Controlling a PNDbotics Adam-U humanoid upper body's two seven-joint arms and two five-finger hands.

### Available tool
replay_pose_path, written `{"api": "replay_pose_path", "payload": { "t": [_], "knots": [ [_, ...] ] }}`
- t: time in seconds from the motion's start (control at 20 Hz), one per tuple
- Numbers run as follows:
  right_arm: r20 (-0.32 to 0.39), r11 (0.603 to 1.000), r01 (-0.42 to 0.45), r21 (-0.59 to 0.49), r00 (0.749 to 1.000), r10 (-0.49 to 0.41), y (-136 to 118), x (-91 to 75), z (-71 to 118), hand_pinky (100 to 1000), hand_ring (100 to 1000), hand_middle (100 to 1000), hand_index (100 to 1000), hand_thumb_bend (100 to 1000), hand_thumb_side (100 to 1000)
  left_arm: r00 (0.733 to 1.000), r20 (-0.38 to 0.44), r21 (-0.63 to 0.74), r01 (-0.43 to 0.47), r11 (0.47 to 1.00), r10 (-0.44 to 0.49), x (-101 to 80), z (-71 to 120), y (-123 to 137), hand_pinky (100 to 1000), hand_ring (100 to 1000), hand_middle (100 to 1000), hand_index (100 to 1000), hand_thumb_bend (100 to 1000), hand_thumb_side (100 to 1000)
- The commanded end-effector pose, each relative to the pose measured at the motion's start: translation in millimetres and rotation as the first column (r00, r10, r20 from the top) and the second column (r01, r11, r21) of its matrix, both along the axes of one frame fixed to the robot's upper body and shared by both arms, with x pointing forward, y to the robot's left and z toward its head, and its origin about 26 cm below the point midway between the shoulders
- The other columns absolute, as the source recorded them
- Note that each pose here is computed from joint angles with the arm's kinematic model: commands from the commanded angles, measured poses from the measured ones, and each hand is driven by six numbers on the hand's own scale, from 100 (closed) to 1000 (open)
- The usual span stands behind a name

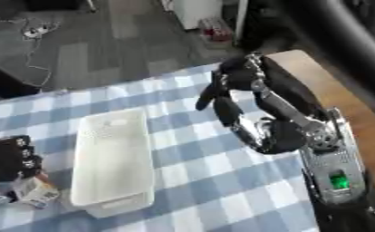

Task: Pick up objects on the table and place them in the box.

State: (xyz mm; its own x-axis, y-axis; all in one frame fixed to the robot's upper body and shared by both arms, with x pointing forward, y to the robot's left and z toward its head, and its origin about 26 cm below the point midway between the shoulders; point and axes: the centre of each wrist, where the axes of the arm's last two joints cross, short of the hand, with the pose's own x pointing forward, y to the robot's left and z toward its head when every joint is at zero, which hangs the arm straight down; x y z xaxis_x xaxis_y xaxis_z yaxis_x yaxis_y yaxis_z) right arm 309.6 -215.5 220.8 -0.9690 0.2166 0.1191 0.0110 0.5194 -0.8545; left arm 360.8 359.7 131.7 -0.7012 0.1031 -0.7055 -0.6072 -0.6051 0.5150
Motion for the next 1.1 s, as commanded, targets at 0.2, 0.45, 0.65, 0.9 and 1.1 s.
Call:
{"api": "replay_pose_path", "payload": {
  "t": [0.2, 0.45, 0.65, 0.9, 1.1],
  "knots": [
    [0.017, 1.0, 0.005, -0.012, 1.0, -0.005, -3, -2.2, 4.8, 330, 302, 338, 601, 100, 1000, 0.963, -0.232, -0.141, 0.106, 0.984, -0.137, -4.1, 18.6, 11, 100, 100, 236, 403, 100, 719],
    [0.014, 1.0, 0.01, -0.016, 1.0, -0.009, -4, -2.4, 4.1, 330, 302, 338, 601, 100, 1000, 0.971, -0.217, -0.159, 0.064, 0.985, -0.098, -7.9, 35.3, 7, 100, 100, 235, 398, 100, 711],
    [0.013, 1.0, 0.015, -0.019, 1.0, -0.014, -5, -2.5, 3.6, 330, 302, 338, 602, 100, 1000, 0.974, -0.21, -0.168, 0.043, 0.985, -0.078, -12.2, 48.4, 1, 100, 100, 236, 395, 100, 708],
    [0.009, 1.0, 0.019, -0.024, 1.0, -0.019, -6, -2.8, 2.6, 329, 302, 338, 603, 100, 1000, 0.982, -0.178, -0.177, 0.035, 0.984, -0.067, -17.3, 74.2, -7, 100, 100, 252, 396, 100, 715],
    [0.008, 1.0, 0.015, -0.026, 1.0, -0.015, -5, -2.9, 2.2, 329, 302, 339, 601, 100, 1000, 0.99, -0.118, -0.168, 0.063, 0.984, -0.084, -16.5, 97.2, -17, 100, 100, 266, 395, 100, 714]
  ]
}}
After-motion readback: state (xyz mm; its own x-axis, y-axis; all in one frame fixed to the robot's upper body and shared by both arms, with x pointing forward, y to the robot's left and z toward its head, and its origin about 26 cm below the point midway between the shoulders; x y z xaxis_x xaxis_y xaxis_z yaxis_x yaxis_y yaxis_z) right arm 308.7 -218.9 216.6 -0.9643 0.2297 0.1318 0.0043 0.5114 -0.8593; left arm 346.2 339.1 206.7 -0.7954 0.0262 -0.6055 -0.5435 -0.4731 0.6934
